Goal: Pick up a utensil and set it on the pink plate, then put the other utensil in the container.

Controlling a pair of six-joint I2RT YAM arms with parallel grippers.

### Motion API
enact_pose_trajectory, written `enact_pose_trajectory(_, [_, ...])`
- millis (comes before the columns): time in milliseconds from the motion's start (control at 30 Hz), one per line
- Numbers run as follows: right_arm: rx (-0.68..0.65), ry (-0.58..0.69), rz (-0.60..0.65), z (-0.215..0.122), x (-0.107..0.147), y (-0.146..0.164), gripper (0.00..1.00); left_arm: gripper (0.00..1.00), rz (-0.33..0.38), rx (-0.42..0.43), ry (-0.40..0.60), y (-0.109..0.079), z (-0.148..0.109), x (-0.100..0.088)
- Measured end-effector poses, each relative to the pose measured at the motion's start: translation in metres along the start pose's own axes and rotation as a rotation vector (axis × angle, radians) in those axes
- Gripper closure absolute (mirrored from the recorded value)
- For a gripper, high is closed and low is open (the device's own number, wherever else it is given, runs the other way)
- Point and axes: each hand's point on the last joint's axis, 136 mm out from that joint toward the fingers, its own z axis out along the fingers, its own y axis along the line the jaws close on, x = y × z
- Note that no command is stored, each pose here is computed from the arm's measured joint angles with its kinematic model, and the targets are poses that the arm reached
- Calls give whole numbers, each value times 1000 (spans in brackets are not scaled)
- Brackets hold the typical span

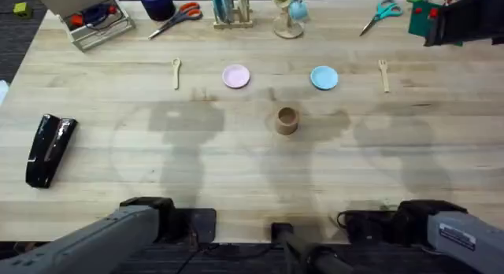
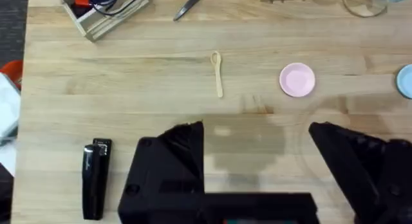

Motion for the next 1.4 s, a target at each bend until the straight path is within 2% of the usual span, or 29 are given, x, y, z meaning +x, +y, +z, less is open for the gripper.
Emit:
enact_pose_trajectory(167, [0,0,0,0,0,0,5,8,28,-21,15,3,3,1])
enact_pose_trajectory(300, [0,0,0,0,0,0,5,8,50,-35,71,6,19,3])
enact_pose_trajectory(500, [0,0,0,0,0,0,5,8,5,-50,175,30,69,-1])
enact_pose_trajectory(733, [0,2,0,0,0,0,5,8,-26,-14,305,53,125,8])
enact_pose_trajectory(900, [0,2,0,0,0,0,5,14,-29,19,357,53,172,8])
enact_pose_trajectory(1100, [0,2,0,0,0,0,6,30,-46,49,424,52,227,17])
enact_pose_trajectory(1400, [0,6,0,0,2,0,6,7,-57,88,483,46,284,32])
